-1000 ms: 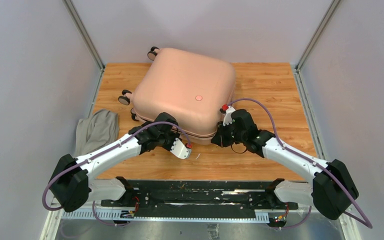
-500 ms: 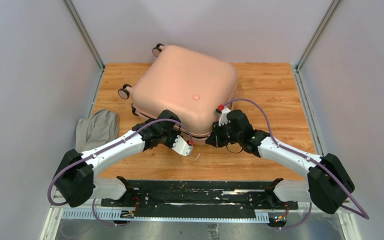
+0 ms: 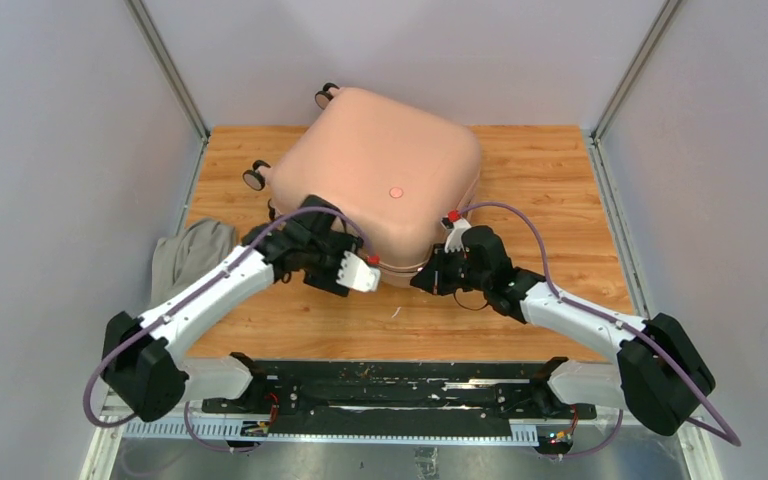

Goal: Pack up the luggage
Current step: Zip the luggage at the center of the board.

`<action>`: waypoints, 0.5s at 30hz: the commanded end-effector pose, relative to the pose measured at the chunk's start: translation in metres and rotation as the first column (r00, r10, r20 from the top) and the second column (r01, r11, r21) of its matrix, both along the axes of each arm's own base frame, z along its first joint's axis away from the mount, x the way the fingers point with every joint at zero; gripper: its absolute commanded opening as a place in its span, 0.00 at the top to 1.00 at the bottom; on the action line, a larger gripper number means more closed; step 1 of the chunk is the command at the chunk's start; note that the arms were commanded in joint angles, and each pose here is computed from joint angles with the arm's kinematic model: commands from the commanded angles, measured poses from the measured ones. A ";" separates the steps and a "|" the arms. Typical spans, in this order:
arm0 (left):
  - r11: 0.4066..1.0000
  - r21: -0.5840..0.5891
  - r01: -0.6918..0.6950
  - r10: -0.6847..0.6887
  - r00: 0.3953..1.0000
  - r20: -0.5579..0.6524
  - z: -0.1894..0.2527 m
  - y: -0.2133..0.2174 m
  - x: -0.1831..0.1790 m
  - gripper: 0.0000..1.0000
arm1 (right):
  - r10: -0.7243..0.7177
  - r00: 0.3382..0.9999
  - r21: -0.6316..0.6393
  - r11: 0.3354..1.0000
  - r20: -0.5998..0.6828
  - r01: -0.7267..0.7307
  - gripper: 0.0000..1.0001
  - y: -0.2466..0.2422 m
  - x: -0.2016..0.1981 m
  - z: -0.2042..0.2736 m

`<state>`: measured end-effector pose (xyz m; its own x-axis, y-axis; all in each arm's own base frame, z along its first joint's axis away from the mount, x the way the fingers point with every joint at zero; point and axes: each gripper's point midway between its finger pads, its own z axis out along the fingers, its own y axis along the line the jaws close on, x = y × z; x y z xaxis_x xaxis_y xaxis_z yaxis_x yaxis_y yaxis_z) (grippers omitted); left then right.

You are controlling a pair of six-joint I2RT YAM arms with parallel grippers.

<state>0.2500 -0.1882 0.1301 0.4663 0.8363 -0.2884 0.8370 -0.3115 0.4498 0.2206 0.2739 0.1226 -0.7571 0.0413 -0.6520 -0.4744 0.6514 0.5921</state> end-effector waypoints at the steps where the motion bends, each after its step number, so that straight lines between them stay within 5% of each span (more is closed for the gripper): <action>1: 0.982 -0.034 -0.188 0.188 0.982 0.022 0.044 0.060 0.030 0.26 | -0.008 0.992 0.147 0.989 0.123 -0.011 1.00 0.009 0.009 0.050; 5: 0.915 -0.112 -0.387 0.395 0.916 0.068 0.089 0.113 0.092 0.16 | -0.017 0.992 0.140 0.990 0.128 -0.001 1.00 0.003 0.009 0.050; 7: 0.883 -0.117 -0.455 0.464 0.883 0.070 0.097 0.136 0.118 0.02 | -0.022 0.991 0.142 0.990 0.129 0.003 1.00 0.001 0.009 0.051; 10: 0.846 -0.143 -0.514 0.523 0.852 0.037 0.096 0.158 0.150 0.00 | -0.018 0.992 0.143 0.990 0.128 -0.001 1.00 0.001 0.008 0.052; 15: 0.864 -0.114 -0.490 0.497 0.867 0.041 0.084 0.171 0.178 0.00 | -0.021 0.991 0.143 0.990 0.130 0.003 1.00 -0.003 0.005 0.054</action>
<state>0.4206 -0.0158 0.2267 -0.0191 0.9363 -0.3507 0.8003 0.2245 0.5559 0.2207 0.2661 0.1299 -0.7451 0.0785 -0.6623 -0.4657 0.6497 0.6009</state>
